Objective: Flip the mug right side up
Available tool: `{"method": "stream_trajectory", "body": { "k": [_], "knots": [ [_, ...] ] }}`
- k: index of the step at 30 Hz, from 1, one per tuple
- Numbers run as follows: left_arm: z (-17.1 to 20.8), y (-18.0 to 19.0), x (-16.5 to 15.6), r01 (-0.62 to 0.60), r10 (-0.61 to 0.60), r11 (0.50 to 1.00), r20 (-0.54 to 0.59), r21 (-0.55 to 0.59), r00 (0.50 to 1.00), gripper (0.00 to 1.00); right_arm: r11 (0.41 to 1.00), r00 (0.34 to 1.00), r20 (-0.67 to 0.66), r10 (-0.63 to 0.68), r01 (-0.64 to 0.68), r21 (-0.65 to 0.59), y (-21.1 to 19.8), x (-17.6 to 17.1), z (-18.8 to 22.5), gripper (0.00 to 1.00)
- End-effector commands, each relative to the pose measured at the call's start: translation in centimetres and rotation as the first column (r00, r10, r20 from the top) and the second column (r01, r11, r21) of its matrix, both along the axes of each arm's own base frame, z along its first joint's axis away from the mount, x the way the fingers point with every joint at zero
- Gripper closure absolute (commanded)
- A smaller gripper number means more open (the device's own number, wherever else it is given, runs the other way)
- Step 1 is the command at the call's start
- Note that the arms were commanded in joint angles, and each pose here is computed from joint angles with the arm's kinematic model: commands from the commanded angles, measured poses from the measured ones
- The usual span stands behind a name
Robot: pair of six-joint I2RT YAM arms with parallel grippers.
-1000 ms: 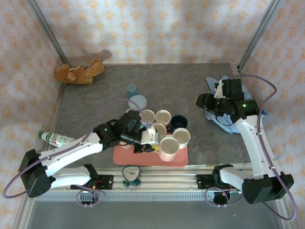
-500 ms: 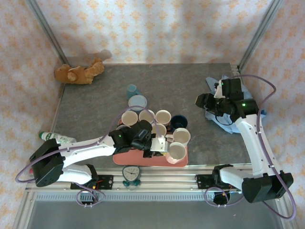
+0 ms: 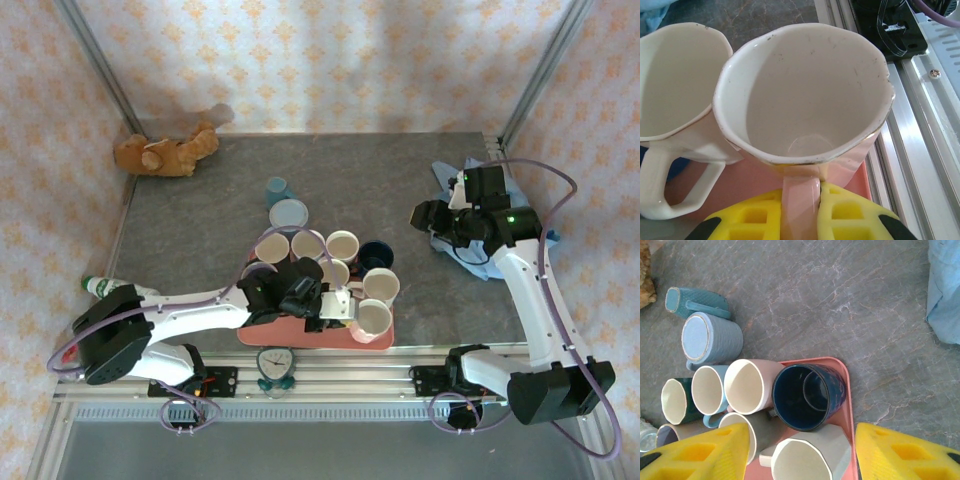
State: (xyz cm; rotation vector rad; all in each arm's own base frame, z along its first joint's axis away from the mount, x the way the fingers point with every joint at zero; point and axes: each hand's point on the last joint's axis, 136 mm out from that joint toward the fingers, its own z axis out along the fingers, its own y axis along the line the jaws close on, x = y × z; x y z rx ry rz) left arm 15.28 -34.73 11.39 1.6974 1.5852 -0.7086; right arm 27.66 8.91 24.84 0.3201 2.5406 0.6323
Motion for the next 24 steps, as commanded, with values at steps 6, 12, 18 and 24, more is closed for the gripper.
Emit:
{"method": "stream_trajectory", "body": {
  "k": [6,12,18,24],
  "knots": [
    [2.1,-2.0,1.0,-0.009,0.014,0.992,0.039,-0.122,0.999,1.00,1.000,1.000,-0.016,0.009,-0.009,-0.017,-0.3,-0.7,-0.3,0.41],
    [0.9,-1.7,0.7,0.008,-0.006,0.997,0.031,-0.080,0.999,0.77,1.000,1.000,-0.022,0.011,-0.011,-0.022,-0.4,-0.9,-0.4,0.41],
    [0.4,-1.3,0.8,0.007,-0.005,0.999,0.046,-0.052,0.999,0.64,1.000,1.000,-0.027,0.015,-0.016,-0.026,-0.4,-1.1,-0.2,0.41],
    [0.2,-0.7,0.6,0.008,-0.006,0.999,0.047,-0.034,0.999,0.54,0.999,1.000,-0.028,0.013,-0.013,-0.032,-0.6,-1.3,-0.1,0.41]
  ]
}}
